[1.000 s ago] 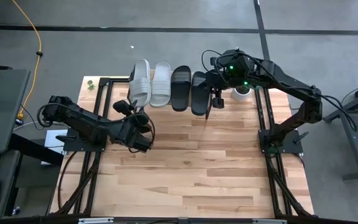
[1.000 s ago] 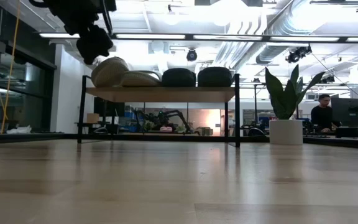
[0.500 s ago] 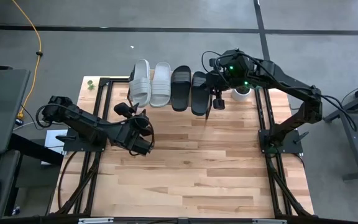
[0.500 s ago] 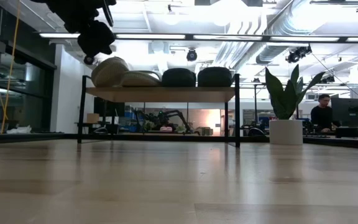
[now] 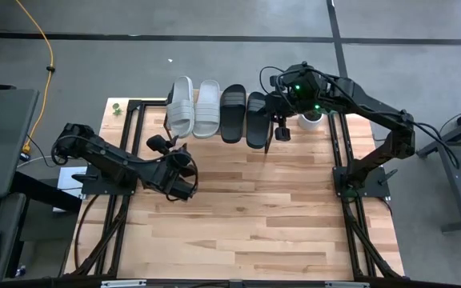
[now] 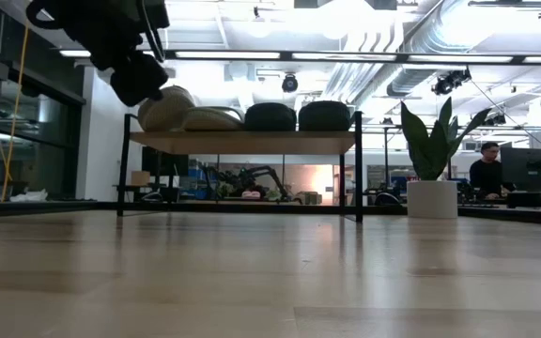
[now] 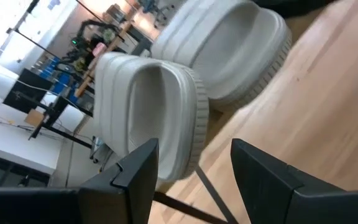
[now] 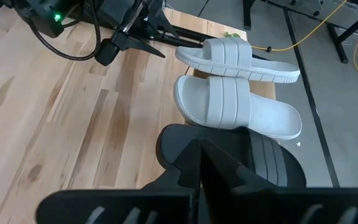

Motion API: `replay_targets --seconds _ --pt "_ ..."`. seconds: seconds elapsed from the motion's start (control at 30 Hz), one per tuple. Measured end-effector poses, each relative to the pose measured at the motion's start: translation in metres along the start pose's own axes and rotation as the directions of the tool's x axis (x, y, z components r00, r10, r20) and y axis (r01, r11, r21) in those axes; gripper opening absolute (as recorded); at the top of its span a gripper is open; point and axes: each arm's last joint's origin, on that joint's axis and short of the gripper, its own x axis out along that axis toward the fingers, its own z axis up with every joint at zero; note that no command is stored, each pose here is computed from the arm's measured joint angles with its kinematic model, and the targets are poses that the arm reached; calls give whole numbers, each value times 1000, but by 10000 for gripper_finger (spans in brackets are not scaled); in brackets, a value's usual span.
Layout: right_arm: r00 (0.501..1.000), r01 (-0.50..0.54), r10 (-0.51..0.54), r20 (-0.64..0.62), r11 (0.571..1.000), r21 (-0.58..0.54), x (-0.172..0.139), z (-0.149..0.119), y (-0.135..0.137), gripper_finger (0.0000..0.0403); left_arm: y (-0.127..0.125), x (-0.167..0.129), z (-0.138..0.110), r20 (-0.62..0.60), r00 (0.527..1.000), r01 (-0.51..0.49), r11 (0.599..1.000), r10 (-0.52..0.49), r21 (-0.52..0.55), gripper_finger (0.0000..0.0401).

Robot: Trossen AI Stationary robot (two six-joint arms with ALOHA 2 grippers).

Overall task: Pick and place slides into the shelf
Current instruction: Put the white slide on the shelf

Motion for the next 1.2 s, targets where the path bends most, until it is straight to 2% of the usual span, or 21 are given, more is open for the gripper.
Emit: replay_targets --seconds 0.73,1.07,1.2 --pt "1000 -3 3 2 1000 0 0 0 0 0 -4 1 2 60 998 -25 998 29 -64 189" --pt "999 -36 36 18 999 -1 0 1 1 0 -5 25 -11 -31 997 -68 995 67 -67 189" --pt "999 -37 37 18 999 -1 0 1 1 0 -7 27 -13 -22 997 -76 996 75 -54 189"
